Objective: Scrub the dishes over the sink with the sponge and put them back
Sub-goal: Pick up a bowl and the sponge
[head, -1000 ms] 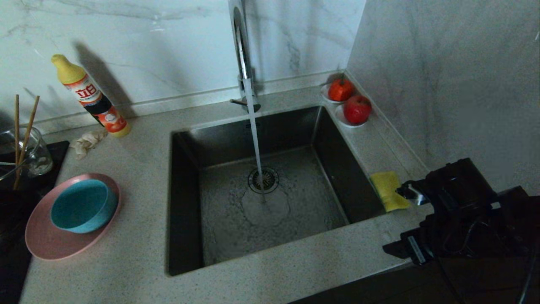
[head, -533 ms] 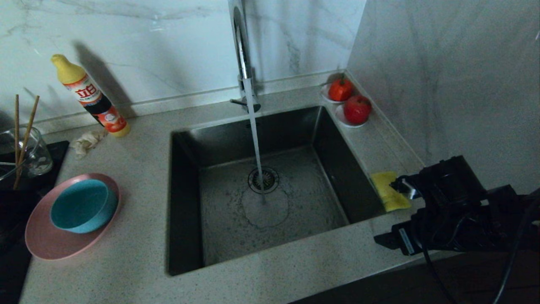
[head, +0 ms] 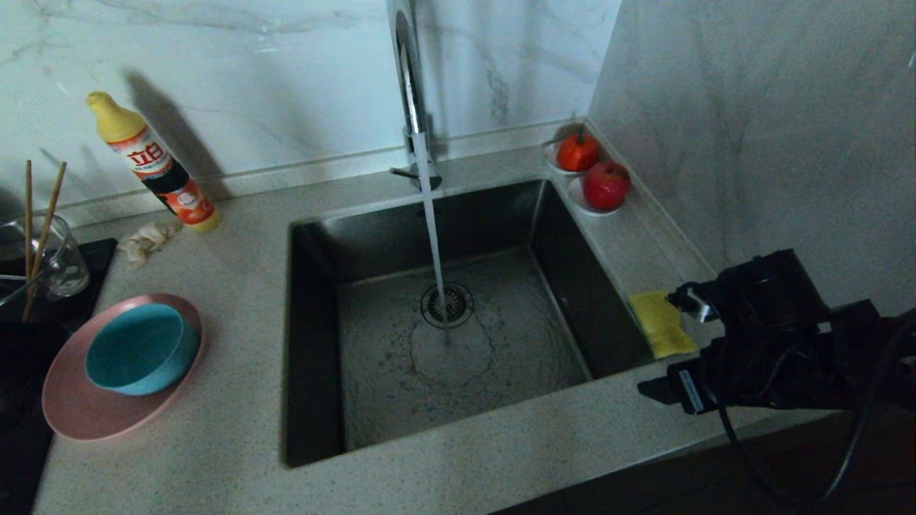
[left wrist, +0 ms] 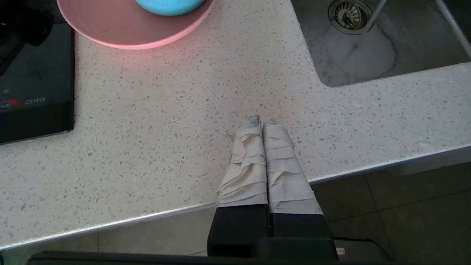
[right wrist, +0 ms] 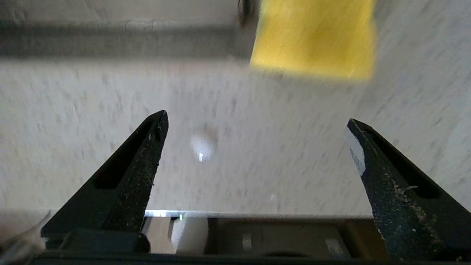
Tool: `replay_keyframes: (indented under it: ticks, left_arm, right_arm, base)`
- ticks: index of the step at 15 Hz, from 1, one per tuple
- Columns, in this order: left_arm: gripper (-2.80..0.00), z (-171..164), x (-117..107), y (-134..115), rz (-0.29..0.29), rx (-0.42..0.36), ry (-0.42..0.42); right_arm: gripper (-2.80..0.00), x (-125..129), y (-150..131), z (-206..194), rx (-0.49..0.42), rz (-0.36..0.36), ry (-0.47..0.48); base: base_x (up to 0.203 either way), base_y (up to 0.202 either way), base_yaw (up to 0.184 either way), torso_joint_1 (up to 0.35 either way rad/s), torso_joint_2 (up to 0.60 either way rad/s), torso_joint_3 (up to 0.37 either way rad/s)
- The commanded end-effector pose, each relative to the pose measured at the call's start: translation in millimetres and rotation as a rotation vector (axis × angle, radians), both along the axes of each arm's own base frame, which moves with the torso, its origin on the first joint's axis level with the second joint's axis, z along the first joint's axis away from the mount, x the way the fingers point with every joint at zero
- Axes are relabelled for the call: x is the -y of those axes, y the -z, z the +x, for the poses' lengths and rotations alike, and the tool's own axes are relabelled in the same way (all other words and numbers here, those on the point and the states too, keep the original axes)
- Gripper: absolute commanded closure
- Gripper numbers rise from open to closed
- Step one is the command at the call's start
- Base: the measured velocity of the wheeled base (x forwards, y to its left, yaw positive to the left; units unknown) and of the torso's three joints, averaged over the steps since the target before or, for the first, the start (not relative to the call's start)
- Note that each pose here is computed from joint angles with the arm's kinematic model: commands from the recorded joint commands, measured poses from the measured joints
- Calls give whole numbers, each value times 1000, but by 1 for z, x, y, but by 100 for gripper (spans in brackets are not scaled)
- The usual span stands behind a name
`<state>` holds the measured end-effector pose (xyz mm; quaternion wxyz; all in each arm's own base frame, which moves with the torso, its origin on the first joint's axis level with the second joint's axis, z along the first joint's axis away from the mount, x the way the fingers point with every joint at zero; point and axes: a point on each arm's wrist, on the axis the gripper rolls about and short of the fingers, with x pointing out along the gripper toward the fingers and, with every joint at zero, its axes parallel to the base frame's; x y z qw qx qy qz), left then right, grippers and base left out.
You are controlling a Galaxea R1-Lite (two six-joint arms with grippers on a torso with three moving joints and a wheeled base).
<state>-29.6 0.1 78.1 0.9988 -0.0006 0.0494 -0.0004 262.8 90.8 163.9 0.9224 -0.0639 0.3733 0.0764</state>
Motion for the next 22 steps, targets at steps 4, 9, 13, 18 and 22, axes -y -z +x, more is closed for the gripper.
replay_keyframes:
  ticks: [4,9,13,18,22]
  left_arm:
    - [0,0,0,0,0,-1,-1]
    - [0,0,0,0,0,-1,-1]
    - [0,0,0,0,0,-1,-1]
    - [0,0,0,0,0,-1,-1]
    - [0,0,0,0,0,-1,1]
  right_arm:
    - [-280,2,0,12,57,18,18]
    - [-280,7,2,24,109,18,18]
    - [-280,7,0,30,146,26,-14]
    - [-280,4,1,31,140,23,-24]
    - [-280,4,4,32,132,17,-26]
  base:
    - [0,0,0,0,0,0]
    - [0,0,0,0,0,0]
    - [0,0,0,0,0,0]
    - [0,0,0,0,0,0]
    - [0,0,0,0,0,0]
